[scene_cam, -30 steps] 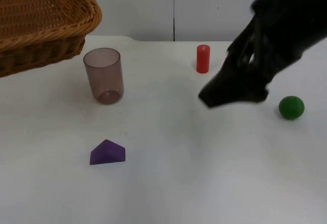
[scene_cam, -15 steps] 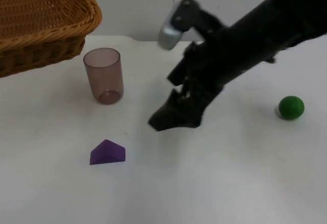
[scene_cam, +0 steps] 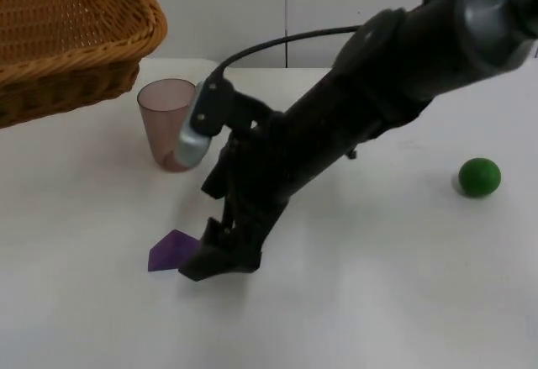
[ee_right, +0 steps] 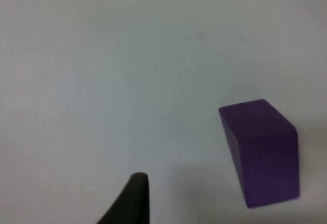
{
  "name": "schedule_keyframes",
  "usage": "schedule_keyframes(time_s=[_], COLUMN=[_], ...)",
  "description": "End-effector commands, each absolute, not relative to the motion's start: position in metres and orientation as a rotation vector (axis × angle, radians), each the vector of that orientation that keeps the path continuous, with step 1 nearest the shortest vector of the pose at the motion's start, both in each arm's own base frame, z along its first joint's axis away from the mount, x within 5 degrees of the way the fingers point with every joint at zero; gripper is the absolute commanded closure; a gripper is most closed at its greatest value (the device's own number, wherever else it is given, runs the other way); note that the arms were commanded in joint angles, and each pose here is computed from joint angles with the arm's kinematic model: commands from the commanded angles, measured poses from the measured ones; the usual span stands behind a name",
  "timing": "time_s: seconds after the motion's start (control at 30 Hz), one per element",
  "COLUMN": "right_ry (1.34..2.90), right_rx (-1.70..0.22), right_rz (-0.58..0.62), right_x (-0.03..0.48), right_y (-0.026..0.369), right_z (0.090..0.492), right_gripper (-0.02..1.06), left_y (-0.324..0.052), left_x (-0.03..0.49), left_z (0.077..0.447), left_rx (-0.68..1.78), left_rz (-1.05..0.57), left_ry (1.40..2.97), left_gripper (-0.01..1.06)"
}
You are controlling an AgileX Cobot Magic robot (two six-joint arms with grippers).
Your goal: Pick up the basket with the left hand and place the triangular block into the basket with the right hand.
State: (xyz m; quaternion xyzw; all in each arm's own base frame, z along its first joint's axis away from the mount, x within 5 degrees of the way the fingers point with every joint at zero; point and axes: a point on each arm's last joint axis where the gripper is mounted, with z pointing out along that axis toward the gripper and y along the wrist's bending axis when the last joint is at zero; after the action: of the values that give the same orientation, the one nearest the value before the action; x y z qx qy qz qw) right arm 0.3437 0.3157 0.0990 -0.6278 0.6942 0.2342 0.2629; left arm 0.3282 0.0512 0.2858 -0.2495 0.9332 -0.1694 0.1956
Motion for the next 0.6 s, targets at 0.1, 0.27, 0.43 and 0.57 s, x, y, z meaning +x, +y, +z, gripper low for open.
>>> schedule_keyframes(time_s=[0.1,0.27,0.43,0.57], right_ry=[1.837,1.812,1.807,1.829], right_rx=[-1.726,-1.775,-1.788,-1.795], right_rz=[0.654,0.644,0.627,0.637], right_x=[0.346,0.341,0.338,0.337], right_y=[0.333,0.341,0.345,0.344], right_z=[0.091,0.085,0.081,0.072], right_gripper=[0.0,0.0,0.0,0.0], left_y=[0.051,0.051,0.051,0.051], left_x=[0.327,0.327,0.327,0.327], left_z=[0.293,0.293,0.293,0.293], left_rx=[-0.713,-0.713,-0.714,-0.714], left_rz=[-0.491,-0.49,-0.493,-0.493], left_ry=[2.577,2.574,2.574,2.574], left_gripper=[1.05,1.05,1.05,1.05])
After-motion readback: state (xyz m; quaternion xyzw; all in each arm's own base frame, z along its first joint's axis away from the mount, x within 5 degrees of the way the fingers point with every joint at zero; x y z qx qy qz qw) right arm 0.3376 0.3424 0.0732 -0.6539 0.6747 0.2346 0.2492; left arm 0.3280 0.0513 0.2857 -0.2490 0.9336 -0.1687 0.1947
